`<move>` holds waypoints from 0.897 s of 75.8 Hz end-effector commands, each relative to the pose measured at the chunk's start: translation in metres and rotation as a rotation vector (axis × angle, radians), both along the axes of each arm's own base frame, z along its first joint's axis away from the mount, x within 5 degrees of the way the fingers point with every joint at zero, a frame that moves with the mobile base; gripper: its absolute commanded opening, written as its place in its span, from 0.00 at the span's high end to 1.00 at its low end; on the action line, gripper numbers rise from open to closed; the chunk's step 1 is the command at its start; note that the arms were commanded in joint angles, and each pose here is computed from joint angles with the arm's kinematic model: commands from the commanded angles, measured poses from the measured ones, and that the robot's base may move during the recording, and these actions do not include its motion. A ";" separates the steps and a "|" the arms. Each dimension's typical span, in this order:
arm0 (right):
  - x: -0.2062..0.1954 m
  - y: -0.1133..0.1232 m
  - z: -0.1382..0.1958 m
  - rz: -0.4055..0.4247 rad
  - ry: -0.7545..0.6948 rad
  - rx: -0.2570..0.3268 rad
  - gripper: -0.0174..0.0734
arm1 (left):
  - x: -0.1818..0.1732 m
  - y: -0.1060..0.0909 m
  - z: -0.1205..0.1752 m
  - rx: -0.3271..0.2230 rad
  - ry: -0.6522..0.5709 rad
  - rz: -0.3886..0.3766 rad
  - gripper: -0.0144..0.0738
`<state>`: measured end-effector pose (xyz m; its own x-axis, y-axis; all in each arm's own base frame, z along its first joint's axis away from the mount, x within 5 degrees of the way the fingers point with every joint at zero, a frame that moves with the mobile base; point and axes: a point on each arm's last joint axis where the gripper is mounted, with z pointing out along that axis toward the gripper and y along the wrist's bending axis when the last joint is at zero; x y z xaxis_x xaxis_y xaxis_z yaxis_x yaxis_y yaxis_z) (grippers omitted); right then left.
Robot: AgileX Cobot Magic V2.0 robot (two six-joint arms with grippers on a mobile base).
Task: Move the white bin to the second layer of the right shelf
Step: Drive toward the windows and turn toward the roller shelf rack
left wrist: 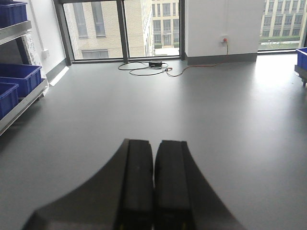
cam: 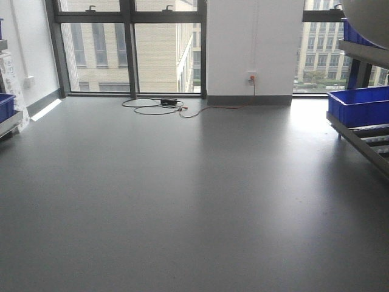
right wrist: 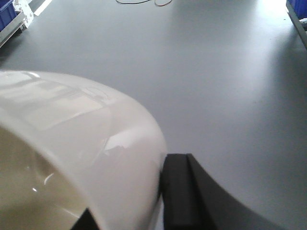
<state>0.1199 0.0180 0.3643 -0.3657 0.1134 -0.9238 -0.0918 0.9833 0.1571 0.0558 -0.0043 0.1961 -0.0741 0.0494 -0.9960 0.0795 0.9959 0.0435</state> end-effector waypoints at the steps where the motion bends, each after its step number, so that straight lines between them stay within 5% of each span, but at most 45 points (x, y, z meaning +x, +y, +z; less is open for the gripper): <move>1: 0.001 -0.001 0.019 -0.007 -0.132 0.009 0.75 | 0.001 0.000 -0.004 -0.010 -0.064 -0.002 0.74; 68: 0.001 -0.001 0.019 -0.007 -0.132 0.009 0.75 | 0.001 0.000 -0.004 -0.010 -0.064 -0.002 0.74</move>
